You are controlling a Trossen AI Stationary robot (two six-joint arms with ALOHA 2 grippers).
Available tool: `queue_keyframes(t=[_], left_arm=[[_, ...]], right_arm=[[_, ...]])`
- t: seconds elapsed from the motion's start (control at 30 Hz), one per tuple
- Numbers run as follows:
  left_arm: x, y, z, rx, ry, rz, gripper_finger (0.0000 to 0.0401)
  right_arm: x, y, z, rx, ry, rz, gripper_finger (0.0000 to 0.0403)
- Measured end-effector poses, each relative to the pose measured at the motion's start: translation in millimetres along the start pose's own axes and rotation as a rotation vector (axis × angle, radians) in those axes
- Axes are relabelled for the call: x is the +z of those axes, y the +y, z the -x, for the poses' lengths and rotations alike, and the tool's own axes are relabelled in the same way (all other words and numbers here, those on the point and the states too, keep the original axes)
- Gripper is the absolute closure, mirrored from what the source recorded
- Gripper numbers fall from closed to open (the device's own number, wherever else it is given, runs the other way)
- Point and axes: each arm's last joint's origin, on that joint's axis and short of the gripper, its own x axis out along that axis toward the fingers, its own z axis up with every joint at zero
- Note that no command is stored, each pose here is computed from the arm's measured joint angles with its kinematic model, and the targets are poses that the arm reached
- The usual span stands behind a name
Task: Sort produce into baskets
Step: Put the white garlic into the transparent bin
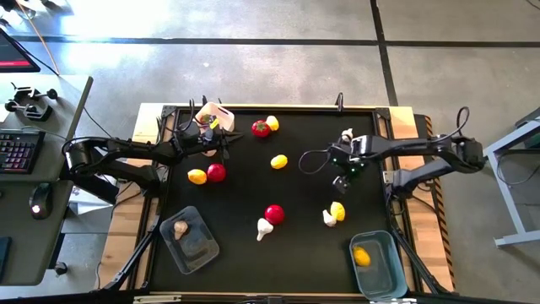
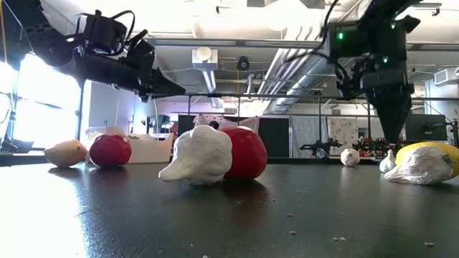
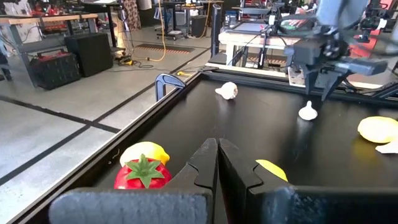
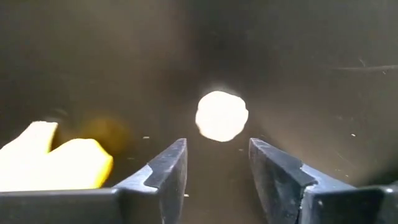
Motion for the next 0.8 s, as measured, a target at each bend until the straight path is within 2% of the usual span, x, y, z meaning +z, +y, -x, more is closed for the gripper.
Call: queue_keyframes(t=[0.17,0.3,0.43,0.63,0.8], left_arm=[[0.0,0.0,0.0,0.0,0.0,-0.008,0.0401],[0.0,0.0,0.0,0.0,0.0,-0.008,0.0401],[0.0,0.1,0.0,0.0,0.0,-0.009,0.0401],[-0.1,0.0,0.0,0.0,0.001,-0.01,0.0401],[-0.1,0.1,0.0,0.001,0.001,-0.01,0.0401]], right_arm=[[5.3,-4.5,-9.3,0.04,0.015,0.032,0.0239],[6.0,-10.1,-18.8,0.079,0.049,0.044,0.0258],[9.0,-13.7,-21.1,0.078,0.045,0.047,0.0295],[10.9,-16.5,-20.9,0.115,0.047,0.079,0.0388],[10.5,-18.4,-20.1,0.14,0.061,0.099,0.0394]])
